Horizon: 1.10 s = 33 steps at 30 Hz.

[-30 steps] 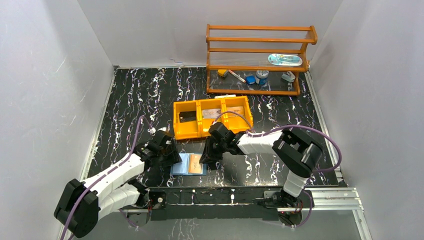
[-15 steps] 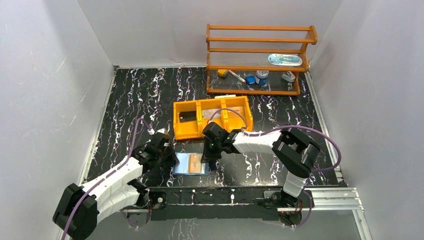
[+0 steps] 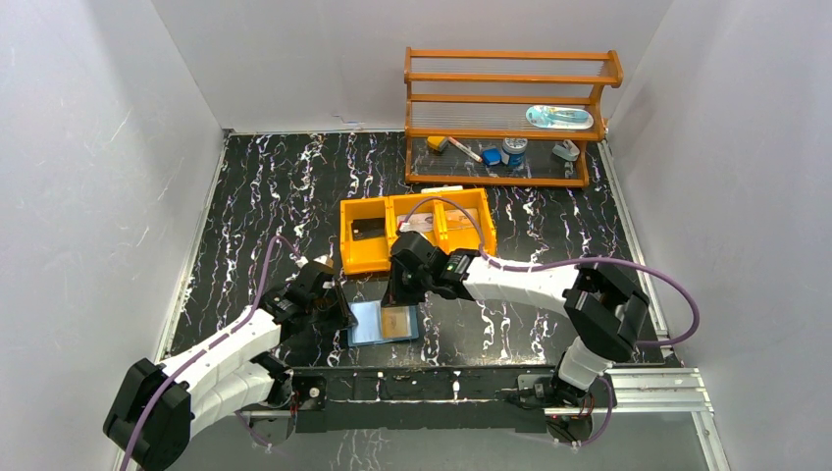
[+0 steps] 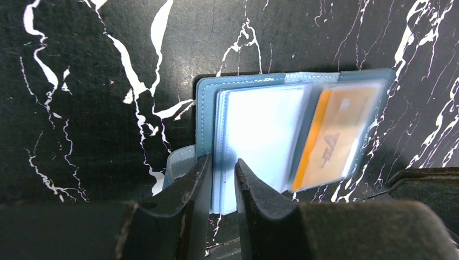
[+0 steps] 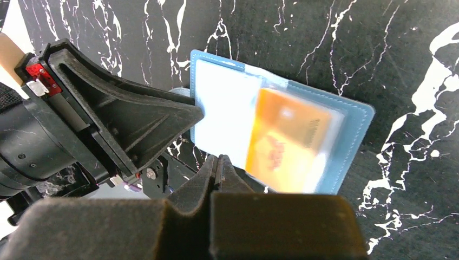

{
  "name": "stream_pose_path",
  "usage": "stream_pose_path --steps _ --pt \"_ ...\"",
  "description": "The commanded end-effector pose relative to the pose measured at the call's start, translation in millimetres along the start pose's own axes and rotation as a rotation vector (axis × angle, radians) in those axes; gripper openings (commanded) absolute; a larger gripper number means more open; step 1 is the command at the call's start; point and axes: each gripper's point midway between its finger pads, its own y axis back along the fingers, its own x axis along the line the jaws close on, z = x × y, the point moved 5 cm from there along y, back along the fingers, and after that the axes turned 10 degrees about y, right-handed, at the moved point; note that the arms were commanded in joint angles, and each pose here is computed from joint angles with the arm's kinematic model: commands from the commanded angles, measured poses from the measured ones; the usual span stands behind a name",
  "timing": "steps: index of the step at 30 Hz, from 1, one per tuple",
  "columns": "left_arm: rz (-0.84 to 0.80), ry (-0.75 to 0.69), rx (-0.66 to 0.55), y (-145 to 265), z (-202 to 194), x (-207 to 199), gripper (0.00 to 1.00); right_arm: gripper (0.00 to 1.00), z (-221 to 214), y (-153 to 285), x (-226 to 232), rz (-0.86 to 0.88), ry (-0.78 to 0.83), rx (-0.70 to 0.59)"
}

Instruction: Take the credit cards out of the card holder

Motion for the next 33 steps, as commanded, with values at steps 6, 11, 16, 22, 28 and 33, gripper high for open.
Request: stream_pose_path --steps 6,11,16,22,28,33 --pt "0.015 -0.001 0.050 -0.1 -10.3 7.6 0.21 0.03 0.5 -4.5 -1.9 -0.052 0.020 0.002" --pt "0.007 -0.004 0.047 0.8 -9.3 5.5 0.21 0.30 -9.7 1.3 -28.1 -0.130 -0.036 -0.008" --pt "-0.005 -0.011 0.050 1.9 -8.5 2.4 0.25 0.36 -16.5 -5.9 -35.8 -0.102 -0.058 0.030" --pt "-0.015 -0.008 0.065 1.3 -10.9 1.9 0.26 0.44 -32.1 -24.1 -47.6 -0.130 -0.073 0.103" --pt "-0.031 -0.009 0.096 -2.5 -15.9 2.7 0.20 0.45 -36.5 -31.8 -38.8 -0.044 -0.099 0.131" --pt "-0.044 -0.006 0.112 -4.7 -19.0 3.0 0.17 0.41 -17.3 -22.4 -8.2 0.116 -0.083 0.066"
